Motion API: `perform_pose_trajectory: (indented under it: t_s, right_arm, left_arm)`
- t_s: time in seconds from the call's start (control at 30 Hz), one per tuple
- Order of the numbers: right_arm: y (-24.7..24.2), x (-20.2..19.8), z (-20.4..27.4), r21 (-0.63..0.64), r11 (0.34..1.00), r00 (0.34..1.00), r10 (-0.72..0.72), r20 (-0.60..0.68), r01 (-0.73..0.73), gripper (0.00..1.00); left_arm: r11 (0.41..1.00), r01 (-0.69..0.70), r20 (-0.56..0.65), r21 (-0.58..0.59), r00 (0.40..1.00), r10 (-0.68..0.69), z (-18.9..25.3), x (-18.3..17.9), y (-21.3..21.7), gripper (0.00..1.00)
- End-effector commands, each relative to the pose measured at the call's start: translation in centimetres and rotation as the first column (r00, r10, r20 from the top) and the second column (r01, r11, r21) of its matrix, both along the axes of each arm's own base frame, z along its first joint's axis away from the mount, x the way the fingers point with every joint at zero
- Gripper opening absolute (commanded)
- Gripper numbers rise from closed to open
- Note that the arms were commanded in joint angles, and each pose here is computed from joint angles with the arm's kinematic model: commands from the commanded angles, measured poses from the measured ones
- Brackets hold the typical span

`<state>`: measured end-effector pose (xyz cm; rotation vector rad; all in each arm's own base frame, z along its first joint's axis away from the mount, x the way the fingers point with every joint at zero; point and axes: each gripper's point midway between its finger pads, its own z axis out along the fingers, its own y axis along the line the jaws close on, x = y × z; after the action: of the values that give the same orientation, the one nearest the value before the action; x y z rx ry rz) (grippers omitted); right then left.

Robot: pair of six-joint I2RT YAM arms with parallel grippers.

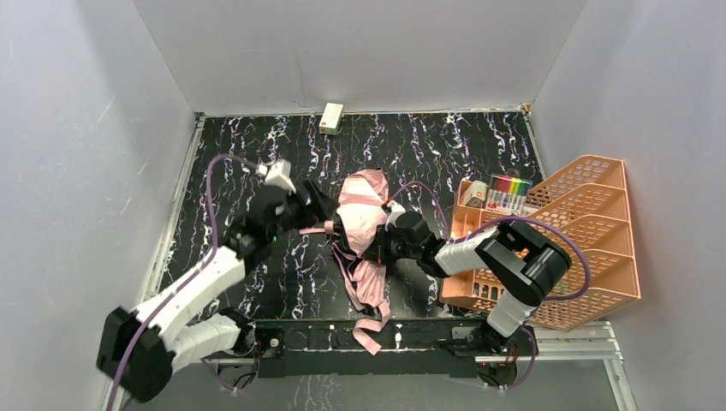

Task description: Put away the umbrella

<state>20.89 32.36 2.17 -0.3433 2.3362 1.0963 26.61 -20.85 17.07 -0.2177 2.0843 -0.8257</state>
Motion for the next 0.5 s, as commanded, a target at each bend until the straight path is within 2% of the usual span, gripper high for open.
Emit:
perform_pose_trajectory:
  t_s: [0.0,0.13,0.23,0.47]
  right_arm:
    - [-4.0,-2.3,-5.8,-0.221,0.975,0.997,0.008,-0.079,-0.025,0.0]
    - [-4.1,-2.5,-5.8,-0.222,0.975,0.996,0.013,-0.084,-0.031,0.0]
    - [-4.2,-2.6,-5.9,-0.221,0.975,0.996,0.013,-0.086,-0.032,0.0]
    - [-4.0,-2.7,-5.8,-0.214,0.976,0.996,0.022,-0.09,-0.041,0.0]
  left_arm:
    - [0.993,0.114,0.037,0.015,0.993,-0.115,3.4,4.8,-0.5,0.82]
    - [0.983,0.184,0.03,-0.028,0.983,-0.183,4.8,8.5,-1.6,0.85]
    - [0.961,0.276,0.001,-0.037,0.961,-0.276,4.3,10.5,-3.1,0.87]
    - [0.868,0.495,-0.068,0.026,0.868,-0.493,1.4,13.6,-6.0,0.89]
